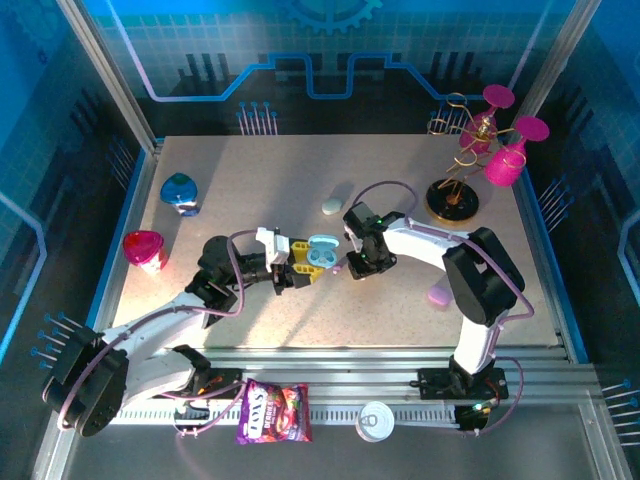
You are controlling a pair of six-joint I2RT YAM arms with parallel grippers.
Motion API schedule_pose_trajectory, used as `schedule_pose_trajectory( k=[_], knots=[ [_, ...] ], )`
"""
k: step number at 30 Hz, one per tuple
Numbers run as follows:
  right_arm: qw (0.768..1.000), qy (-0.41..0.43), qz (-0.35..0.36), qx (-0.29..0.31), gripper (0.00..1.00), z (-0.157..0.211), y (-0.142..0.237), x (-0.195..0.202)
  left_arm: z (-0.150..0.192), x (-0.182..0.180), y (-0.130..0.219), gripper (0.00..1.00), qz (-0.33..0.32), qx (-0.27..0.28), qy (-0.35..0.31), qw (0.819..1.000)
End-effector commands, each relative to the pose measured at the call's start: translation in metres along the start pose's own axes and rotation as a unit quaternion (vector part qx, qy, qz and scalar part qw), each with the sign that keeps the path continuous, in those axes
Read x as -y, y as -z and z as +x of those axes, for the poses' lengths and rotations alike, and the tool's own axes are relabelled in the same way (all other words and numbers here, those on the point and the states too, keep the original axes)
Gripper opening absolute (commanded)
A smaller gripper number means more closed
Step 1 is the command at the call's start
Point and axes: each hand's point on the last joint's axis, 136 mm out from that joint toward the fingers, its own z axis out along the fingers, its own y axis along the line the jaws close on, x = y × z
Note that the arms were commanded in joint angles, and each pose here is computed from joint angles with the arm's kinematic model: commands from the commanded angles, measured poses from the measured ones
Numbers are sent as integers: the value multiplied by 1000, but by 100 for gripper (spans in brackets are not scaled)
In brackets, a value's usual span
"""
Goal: Insert the wireless bluetooth earbuds into the charging case
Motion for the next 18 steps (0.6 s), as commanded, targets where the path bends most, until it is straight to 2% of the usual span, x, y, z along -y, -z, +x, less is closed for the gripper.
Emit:
schedule_pose_trajectory(
  k=[1,6,8,11,13,18],
  knots=[
    [999,28,12,-28,29,11,7,6,-8,1,-1,33,8,10,-14,1000],
    [999,21,26,-9,36,2,17,6,-9,1,-1,33,7,11,-14,1000],
    [999,-2,34,14,43,-4,24,4,-11,2,-1,33,8,12,-16,1000],
    [996,-52,55,44,45,-8,30,4,-12,2,0,33,8,13,-17,1000],
    [993,-74,77,56,46,-8,31,4,-13,2,0,33,8,15,-19,1000],
    [987,-96,125,38,40,-5,26,7,-16,5,1,33,11,18,-23,1000]
  ],
)
